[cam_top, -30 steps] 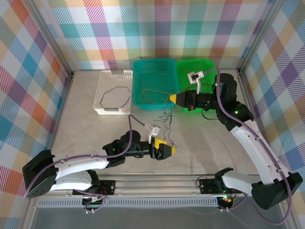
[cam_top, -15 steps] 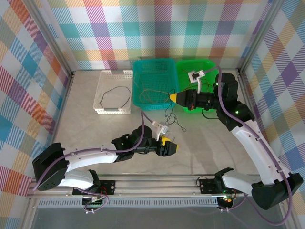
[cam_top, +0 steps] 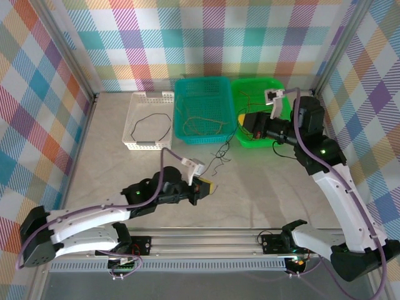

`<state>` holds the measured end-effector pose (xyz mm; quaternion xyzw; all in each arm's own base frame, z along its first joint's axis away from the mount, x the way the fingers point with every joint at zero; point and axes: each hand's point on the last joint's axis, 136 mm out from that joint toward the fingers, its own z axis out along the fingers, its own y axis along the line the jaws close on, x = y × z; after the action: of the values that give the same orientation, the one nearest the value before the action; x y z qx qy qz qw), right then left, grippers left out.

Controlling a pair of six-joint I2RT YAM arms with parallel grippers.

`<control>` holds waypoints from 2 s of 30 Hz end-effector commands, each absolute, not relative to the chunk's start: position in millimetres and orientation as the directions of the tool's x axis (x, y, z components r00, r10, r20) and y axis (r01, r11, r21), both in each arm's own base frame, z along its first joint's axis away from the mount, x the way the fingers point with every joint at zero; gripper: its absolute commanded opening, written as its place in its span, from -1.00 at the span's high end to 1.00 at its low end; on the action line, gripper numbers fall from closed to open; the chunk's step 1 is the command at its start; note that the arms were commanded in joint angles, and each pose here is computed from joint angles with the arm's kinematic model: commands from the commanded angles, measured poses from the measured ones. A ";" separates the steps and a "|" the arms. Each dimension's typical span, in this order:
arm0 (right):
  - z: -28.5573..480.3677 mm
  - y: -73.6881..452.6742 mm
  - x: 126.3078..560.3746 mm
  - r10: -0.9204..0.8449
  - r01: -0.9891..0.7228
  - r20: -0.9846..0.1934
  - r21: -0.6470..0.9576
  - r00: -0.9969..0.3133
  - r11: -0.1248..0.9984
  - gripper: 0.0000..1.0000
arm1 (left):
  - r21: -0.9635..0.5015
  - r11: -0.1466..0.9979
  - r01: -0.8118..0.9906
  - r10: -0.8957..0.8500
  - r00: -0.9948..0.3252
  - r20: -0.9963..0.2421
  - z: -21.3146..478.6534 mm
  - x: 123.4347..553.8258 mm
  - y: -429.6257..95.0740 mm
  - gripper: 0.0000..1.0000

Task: Untangle the cables

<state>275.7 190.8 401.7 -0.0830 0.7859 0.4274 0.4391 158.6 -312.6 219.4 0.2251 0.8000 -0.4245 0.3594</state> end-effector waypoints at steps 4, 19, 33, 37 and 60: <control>382.8 117.8 294.8 0.397 -0.213 -0.772 0.552 -0.497 0.806 1.00 | -0.511 0.663 0.547 -0.044 -0.653 -0.756 225.6 158.8 -243.2 1.00; 292.3 12.0 281.1 0.559 0.253 -0.701 0.500 -0.442 0.828 1.00 | -0.320 0.807 0.497 -0.100 -0.418 -0.903 342.7 146.6 -123.8 1.00; 273.3 11.1 274.4 0.625 0.216 -0.628 0.604 -0.463 0.767 1.00 | -0.120 0.885 0.450 -0.045 -0.172 -0.984 434.9 184.4 -129.8 1.00; 284.0 19.7 272.1 0.615 0.158 -0.637 0.624 -0.465 0.766 1.00 | -0.085 0.893 0.442 -0.032 -0.126 -0.991 462.1 213.9 -153.6 1.00; 366.8 63.3 246.5 0.529 -0.186 -0.722 0.653 -0.446 0.734 1.00 | -0.360 0.917 0.171 -0.316 -0.236 -0.919 429.7 482.5 -108.4 1.00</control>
<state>252.4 53.6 344.2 0.1427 0.7919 0.3252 0.4967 463.3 -111.4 415.5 -0.0402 0.7841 -0.1798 0.5926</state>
